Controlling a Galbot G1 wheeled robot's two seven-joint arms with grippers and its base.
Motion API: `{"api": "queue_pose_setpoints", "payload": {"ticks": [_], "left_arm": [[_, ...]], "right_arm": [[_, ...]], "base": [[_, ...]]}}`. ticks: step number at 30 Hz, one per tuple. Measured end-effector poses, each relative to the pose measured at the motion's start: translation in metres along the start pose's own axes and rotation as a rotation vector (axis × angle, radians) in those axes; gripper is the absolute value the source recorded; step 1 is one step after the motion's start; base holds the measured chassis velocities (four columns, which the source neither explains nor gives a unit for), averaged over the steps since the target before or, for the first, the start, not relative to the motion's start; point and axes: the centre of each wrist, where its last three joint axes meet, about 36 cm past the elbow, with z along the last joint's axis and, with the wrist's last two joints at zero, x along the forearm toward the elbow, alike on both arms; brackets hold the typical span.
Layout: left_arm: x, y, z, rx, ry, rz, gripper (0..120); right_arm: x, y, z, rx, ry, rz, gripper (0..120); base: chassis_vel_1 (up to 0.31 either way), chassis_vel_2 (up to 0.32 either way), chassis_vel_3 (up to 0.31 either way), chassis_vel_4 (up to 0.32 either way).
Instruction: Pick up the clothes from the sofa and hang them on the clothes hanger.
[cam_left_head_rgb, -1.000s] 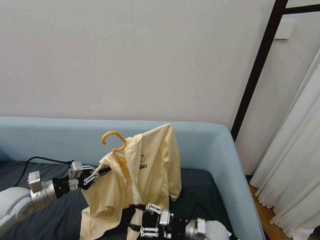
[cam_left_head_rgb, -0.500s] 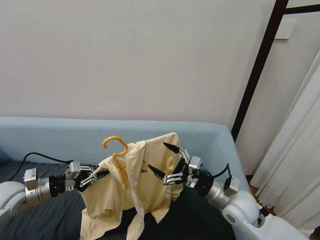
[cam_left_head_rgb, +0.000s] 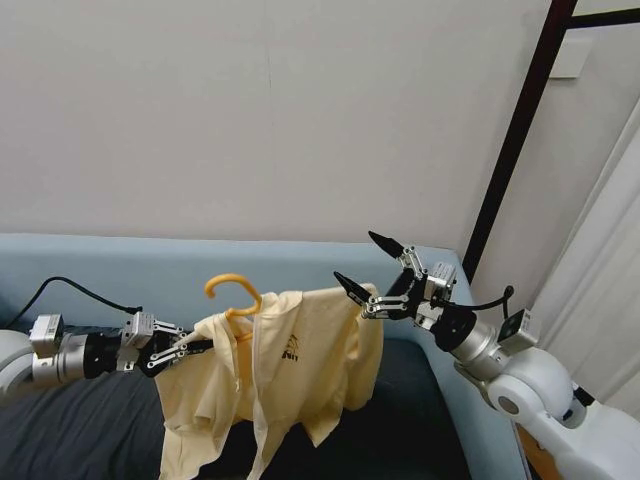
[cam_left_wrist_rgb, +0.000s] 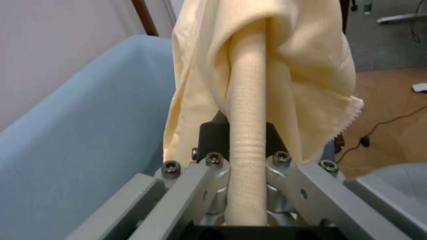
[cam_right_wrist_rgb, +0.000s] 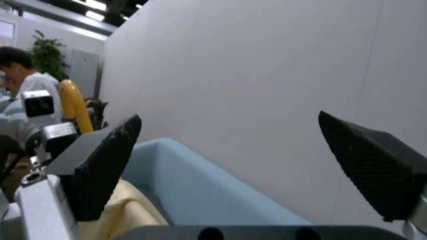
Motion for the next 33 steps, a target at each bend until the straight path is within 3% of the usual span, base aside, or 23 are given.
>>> {"api": "queue_pose_setpoints", "payload": {"ticks": [8, 17, 21, 31, 33], "left_arm": [[0.008, 0.005, 0.004, -0.01, 0.049, 0.039, 1], [0.004, -0.001, 0.026, -0.013, 0.117, 0.095, 1], [0.002, -0.002, 0.028, -0.014, 0.126, 0.105, 1], [-0.004, -0.005, 0.027, -0.027, 0.134, 0.123, 1], [-0.006, -0.006, 0.025, -0.033, 0.132, 0.128, 1]], "right_arm": [[0.003, -0.007, 0.012, -0.062, 0.12, -0.155, 100], [-0.002, -0.037, 0.015, 0.043, 0.441, -0.412, 100], [-0.008, -0.042, 0.022, 0.046, 0.518, -0.493, 100], [-0.024, -0.039, 0.036, 0.026, 0.554, -0.54, 100], [-0.027, -0.039, 0.036, 0.029, 0.562, -0.552, 94]], "base": [[0.0, 0.0, 0.0, 0.0], [0.0, 0.0, 0.0, 0.0], [0.0, 0.0, 0.0, 0.0], [0.0, 0.0, 0.0, 0.0], [0.0, 0.0, 0.0, 0.0]]}}
